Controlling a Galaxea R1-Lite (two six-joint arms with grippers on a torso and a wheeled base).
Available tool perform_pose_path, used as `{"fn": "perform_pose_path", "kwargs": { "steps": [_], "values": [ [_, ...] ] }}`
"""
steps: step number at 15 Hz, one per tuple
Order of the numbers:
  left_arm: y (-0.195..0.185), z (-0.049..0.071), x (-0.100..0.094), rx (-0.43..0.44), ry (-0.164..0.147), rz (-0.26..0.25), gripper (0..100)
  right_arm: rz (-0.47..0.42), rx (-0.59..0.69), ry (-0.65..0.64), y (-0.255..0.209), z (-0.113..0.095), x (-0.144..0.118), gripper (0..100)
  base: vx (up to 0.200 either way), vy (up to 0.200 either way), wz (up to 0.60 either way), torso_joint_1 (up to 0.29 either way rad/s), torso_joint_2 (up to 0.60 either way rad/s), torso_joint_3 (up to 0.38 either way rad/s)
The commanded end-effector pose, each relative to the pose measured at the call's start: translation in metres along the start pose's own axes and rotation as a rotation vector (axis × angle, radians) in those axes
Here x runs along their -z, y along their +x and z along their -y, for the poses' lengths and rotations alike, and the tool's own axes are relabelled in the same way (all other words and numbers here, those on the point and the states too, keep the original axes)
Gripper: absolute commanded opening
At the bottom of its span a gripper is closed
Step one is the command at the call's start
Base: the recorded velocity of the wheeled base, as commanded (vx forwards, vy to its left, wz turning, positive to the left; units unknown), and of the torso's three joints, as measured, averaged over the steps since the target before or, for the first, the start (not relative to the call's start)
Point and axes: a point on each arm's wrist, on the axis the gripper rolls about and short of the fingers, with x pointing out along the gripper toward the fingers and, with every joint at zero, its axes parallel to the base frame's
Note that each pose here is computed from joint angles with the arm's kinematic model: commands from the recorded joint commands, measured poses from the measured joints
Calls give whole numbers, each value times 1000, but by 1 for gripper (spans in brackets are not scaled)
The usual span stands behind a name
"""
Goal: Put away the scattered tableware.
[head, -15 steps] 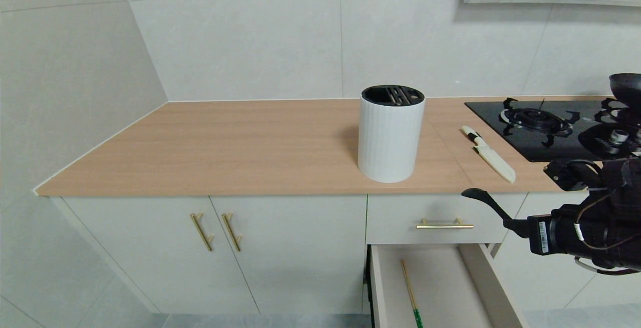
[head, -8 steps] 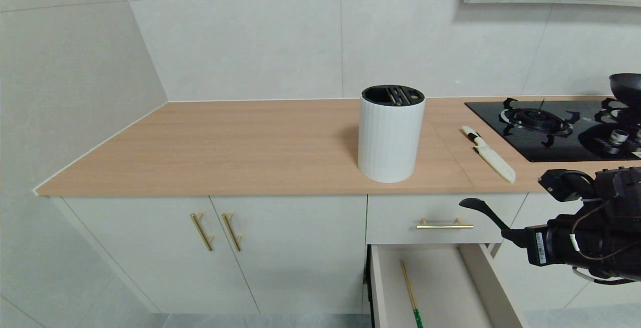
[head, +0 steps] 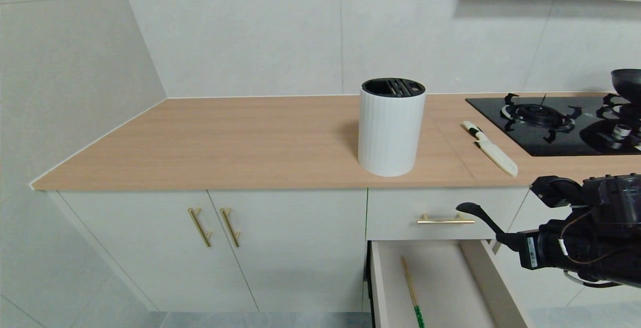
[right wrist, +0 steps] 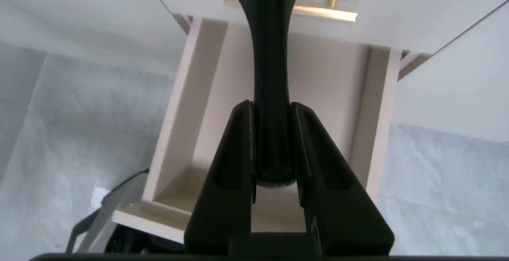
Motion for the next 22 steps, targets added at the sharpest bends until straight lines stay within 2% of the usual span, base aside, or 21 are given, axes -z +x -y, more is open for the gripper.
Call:
{"fn": "perform_pose_path", "kwargs": {
  "steps": [1, 13, 22],
  "values": [
    [0, 0, 0, -1, 1, 0, 100, -13, 0, 0, 3, 0, 2, 0, 0, 0, 0, -193, 461, 256],
    [0, 0, 0, -1, -1, 0, 100, -33, 5, -17, 11, 1, 8, 0, 0, 0, 0, -187, 475, 289],
    [0, 0, 0, -1, -1, 0, 100, -38, 4, -17, 14, 1, 11, 0, 0, 0, 0, -98, 373, 263]
  ]
}}
